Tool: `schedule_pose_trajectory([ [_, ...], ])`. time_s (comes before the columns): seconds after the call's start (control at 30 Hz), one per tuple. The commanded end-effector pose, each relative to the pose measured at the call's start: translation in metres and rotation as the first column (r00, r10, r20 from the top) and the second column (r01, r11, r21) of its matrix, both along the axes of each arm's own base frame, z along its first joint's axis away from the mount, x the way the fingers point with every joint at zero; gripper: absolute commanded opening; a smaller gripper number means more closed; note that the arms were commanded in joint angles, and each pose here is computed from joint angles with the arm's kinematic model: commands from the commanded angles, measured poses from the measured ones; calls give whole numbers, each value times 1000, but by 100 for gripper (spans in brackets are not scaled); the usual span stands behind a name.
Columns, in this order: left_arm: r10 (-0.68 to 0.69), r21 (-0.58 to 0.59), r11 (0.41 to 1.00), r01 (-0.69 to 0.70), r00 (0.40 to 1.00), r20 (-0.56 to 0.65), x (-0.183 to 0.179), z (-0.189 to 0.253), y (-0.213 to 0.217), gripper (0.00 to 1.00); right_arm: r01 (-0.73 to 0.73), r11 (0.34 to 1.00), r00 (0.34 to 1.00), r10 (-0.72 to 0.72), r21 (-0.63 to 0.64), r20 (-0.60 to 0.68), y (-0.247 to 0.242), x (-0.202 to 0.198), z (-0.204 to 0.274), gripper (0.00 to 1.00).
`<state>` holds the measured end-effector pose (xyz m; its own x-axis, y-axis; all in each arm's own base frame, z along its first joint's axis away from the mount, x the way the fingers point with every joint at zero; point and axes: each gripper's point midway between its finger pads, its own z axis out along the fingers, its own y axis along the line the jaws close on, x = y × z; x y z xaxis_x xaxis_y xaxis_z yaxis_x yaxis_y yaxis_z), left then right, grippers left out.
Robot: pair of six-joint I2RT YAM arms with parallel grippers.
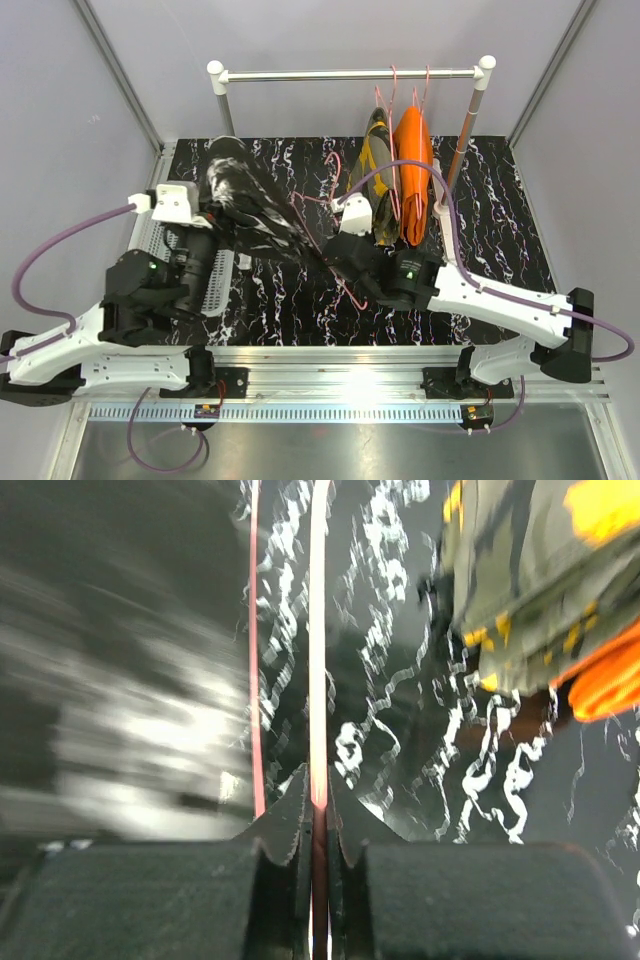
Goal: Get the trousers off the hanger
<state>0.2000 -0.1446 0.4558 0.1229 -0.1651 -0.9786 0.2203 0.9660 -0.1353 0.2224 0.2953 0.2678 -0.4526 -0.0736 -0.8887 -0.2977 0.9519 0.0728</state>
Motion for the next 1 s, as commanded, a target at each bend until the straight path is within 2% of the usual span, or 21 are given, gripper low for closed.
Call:
schedule_pose_trajectory([
  [0.0,97,-191,978,-88,995,38,-4,52,47,0,6,998,1000,-6,60,-15,5,1,-5,0],
  [0.17,245,-182,953,-244,969,-14,-3,52,81,0,-11,997,999,14,70,-33,0,-5,-19,0],
  [0.2,319,-117,940,-320,947,-32,-3,47,97,0,-11,997,999,13,73,-30,-3,-6,-19,0],
  [0.23,353,-142,924,-356,934,-43,-4,48,107,0,-13,996,999,16,83,-28,-5,-7,-16,0],
  [0.3,414,-110,901,-419,908,-64,-4,44,122,0,-9,996,1000,11,89,-25,-11,-9,-15,0],
  [0.33,468,-49,881,-471,882,-64,-4,39,133,0,-8,994,1000,10,106,-17,-15,-10,-9,0],
  [0.4,540,-55,837,-545,837,-87,-6,38,152,0,-1,994,1000,2,113,-5,-20,-10,-4,0],
  [0.43,564,34,826,-563,822,-79,-5,30,156,0,-7,992,1000,6,125,8,-23,-11,4,0],
  [0.57,669,166,739,-653,739,-72,-6,12,176,0,-60,988,997,53,144,56,-27,-14,29,0],
  [0.6,708,185,702,-687,702,-79,-7,5,183,0,-69,986,996,60,149,70,-28,-14,37,0],
  [0.63,720,267,681,-682,691,-70,-7,-5,184,0,-81,987,994,68,142,90,-33,-15,45,0],
  [0.7,748,303,648,-699,659,-78,-7,-19,186,0,-91,983,990,71,162,125,-38,-16,66,0],
  [0.73,765,388,611,-690,641,-66,-8,-32,189,0,-92,984,988,71,152,139,-43,-16,73,0],
  [0.77,774,379,605,-700,629,-73,-7,-39,189,0,-92,981,985,65,171,159,-47,-16,88,0],
  [0.83,802,507,536,-675,596,-55,-5,-60,193,0,-108,978,981,76,177,179,-52,-18,101,0],
  [0.9,818,544,515,-662,569,-82,3,-77,199,0,-126,972,977,85,201,197,-54,-21,115,0],
  [0.97,831,671,472,-572,542,-122,17,-109,201,0,-145,963,973,98,225,209,-56,-24,123,0],
])
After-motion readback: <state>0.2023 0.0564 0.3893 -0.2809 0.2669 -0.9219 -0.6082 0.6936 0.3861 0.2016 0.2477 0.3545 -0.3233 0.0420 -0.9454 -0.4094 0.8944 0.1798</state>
